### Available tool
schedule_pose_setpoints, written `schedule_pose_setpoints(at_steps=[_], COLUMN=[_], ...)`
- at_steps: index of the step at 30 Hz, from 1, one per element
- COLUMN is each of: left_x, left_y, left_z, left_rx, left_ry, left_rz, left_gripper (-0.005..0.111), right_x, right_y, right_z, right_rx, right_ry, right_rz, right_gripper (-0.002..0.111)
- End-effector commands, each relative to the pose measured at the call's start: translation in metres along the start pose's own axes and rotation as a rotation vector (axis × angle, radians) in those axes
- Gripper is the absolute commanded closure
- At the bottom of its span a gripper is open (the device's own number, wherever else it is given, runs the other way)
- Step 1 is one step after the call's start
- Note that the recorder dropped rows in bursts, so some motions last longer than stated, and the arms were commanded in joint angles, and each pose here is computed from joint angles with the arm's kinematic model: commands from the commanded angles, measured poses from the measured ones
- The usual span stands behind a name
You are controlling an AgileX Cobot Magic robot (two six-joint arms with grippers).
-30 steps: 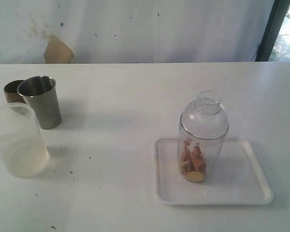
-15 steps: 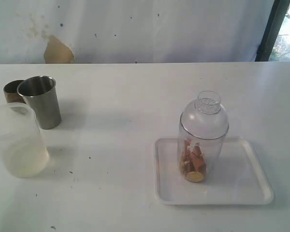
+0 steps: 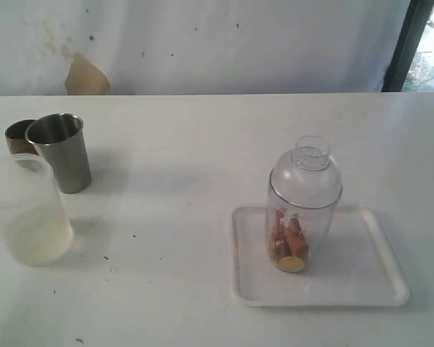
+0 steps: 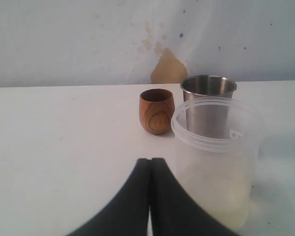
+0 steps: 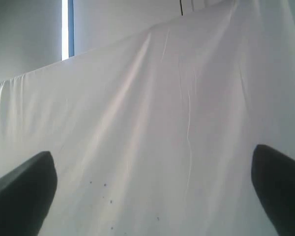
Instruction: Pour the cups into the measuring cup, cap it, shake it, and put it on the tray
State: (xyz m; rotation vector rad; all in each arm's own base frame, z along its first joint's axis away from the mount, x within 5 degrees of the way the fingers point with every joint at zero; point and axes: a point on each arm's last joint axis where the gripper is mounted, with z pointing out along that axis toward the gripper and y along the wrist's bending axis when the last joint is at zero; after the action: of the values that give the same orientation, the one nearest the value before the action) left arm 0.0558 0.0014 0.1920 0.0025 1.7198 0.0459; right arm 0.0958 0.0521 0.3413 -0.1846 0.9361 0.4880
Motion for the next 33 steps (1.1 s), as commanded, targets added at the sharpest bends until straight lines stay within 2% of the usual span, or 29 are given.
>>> schedule_pose_setpoints(at_steps=[1, 14, 19, 26, 33], left_x=[-0.002, -0.003, -0.003, -0.003, -0.003], left_y=[0.001, 0.001, 0.001, 0.001, 0.001], left_z=[0.0, 0.0, 0.0, 0.0, 0.0], left_rx=[-0.006, -0.006, -0.006, -0.006, -0.006], left_ry=[-0.03, -0.034, -0.034, -0.034, -0.034], left_rz=[0.005, 0.005, 0.005, 0.005, 0.005], left_gripper=[0.107, 0.107, 0.107, 0.107, 0.107], right_x=[-0.001, -0.001, 0.001, -0.006, -0.008], right_y=[-0.001, -0.001, -0.005, -0.01, -0.015], right_z=[-0.001, -0.001, -0.016, -0.062, -0.092], right_rx=[0.006, 0.006, 0.042, 0.05, 0.184], right_ry=[-0.004, -0.004, -0.007, 0.046, 0.062], right_rz=[-0.006, -0.006, 0.014, -0.175, -0.44], right_gripper=[0.004, 0.004, 0.004, 0.004, 0.004])
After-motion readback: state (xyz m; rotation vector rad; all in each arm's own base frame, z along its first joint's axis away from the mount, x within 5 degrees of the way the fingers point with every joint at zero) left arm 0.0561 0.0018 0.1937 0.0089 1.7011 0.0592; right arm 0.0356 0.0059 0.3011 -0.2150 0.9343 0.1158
